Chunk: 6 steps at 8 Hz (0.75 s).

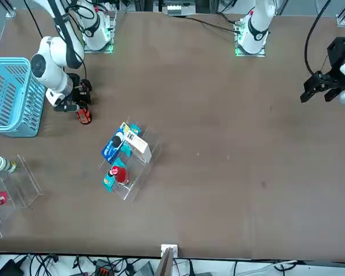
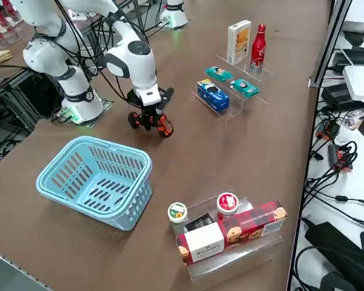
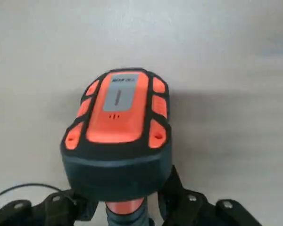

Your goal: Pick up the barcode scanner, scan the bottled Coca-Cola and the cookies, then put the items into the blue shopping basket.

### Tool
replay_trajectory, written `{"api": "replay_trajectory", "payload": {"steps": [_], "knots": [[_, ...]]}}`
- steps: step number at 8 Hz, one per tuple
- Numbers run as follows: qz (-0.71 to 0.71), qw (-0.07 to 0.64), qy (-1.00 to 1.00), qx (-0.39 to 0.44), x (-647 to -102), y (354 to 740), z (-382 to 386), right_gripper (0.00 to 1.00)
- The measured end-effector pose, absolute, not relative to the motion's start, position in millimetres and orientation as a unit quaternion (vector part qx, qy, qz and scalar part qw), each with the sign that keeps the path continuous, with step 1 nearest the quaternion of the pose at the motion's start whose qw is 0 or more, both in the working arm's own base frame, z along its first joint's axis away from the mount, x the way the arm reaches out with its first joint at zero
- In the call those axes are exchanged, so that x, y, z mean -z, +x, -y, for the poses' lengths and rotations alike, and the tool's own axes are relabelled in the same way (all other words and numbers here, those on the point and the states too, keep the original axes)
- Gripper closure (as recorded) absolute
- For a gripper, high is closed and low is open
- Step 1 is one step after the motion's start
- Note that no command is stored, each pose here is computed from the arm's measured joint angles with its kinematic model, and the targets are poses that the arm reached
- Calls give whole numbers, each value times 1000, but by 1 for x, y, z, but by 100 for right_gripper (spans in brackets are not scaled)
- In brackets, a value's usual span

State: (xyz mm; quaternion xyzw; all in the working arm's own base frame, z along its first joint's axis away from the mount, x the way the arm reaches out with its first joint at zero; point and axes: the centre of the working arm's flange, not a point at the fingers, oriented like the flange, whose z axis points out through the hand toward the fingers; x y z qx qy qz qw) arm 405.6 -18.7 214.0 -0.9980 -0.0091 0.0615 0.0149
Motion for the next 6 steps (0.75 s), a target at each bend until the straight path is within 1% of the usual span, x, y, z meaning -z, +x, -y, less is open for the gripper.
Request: {"api": "replay_trajectory", "payload": {"steps": [2, 3, 4, 6], "knots": [[11, 13, -999, -41, -241, 430, 20, 0], [15, 14, -999, -43, -275, 451, 18, 0], [20, 16, -999, -48, -325, 477, 16, 0], [31, 17, -999, -41, -448, 523, 9, 0]]}}
